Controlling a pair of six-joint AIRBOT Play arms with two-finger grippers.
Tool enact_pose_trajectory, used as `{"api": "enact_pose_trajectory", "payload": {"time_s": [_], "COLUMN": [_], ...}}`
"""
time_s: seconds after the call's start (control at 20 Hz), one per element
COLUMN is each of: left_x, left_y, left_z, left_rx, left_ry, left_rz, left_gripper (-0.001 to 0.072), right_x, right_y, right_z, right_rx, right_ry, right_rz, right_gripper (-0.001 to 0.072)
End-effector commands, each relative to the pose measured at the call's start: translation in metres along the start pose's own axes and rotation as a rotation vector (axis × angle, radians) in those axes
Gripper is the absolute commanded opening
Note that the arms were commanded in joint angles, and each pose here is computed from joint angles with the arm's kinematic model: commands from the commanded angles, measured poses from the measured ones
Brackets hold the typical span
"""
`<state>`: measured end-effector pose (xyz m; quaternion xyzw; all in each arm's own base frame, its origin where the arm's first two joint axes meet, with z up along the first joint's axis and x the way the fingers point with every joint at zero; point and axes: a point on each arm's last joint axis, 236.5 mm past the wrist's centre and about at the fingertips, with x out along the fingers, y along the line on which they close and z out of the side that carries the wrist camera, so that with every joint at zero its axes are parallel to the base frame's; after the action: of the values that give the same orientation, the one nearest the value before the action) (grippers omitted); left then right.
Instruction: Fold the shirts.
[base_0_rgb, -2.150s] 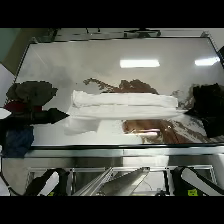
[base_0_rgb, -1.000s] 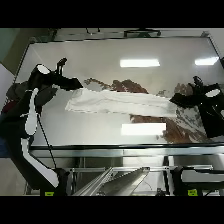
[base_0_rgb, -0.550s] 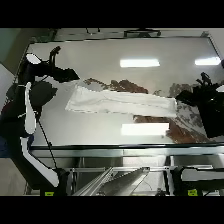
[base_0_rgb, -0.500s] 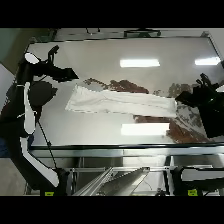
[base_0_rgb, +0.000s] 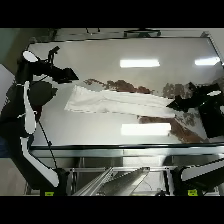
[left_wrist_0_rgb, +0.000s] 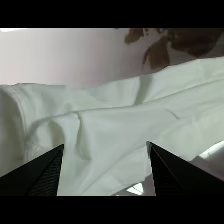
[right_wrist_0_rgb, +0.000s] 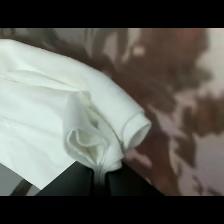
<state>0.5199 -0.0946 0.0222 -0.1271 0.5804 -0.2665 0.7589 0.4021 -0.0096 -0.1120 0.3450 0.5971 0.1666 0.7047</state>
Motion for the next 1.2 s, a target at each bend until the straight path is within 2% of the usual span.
{"api": "enact_pose_trajectory", "payload": {"time_s": [0.0,0.05,0.25,0.5,0.75,1.0,1.15], "left_x": [0.015,0.021,0.057,0.172,0.263,0.279,0.245], "left_y": [-0.025,-0.035,-0.088,-0.167,-0.238,-0.260,-0.275], "left_z": [-0.002,-0.002,0.003,-0.044,-0.069,-0.063,-0.045], "left_rx": [0.041,0.059,0.154,0.220,0.247,0.229,0.218], "left_ry": [0.028,0.032,0.023,0.169,0.108,0.041,0.017], "left_rz": [-0.019,-0.023,-0.044,-0.100,-0.142,-0.181,-0.240], "left_gripper": [0.0563,0.0488,0.0016,0.0020,0.0021,0.0019,0.0020], "right_x": [0.000,-0.005,-0.043,-0.097,-0.138,-0.155,-0.156], "right_y": [0.018,0.023,0.063,0.121,0.183,0.201,0.201], "right_z": [0.013,0.018,0.036,0.045,0.023,0.014,0.015], "right_rx": [-0.023,-0.041,-0.120,-0.225,-0.317,-0.363,-0.354], "right_ry": [-0.037,-0.048,-0.064,-0.092,-0.059,-0.067,-0.067], "right_rz": [0.084,0.085,0.120,0.151,0.269,0.273,0.269], "right_gripper": [0.0018,0.0018,0.0018,0.0018,0.0018,0.0018,0.0018]}}
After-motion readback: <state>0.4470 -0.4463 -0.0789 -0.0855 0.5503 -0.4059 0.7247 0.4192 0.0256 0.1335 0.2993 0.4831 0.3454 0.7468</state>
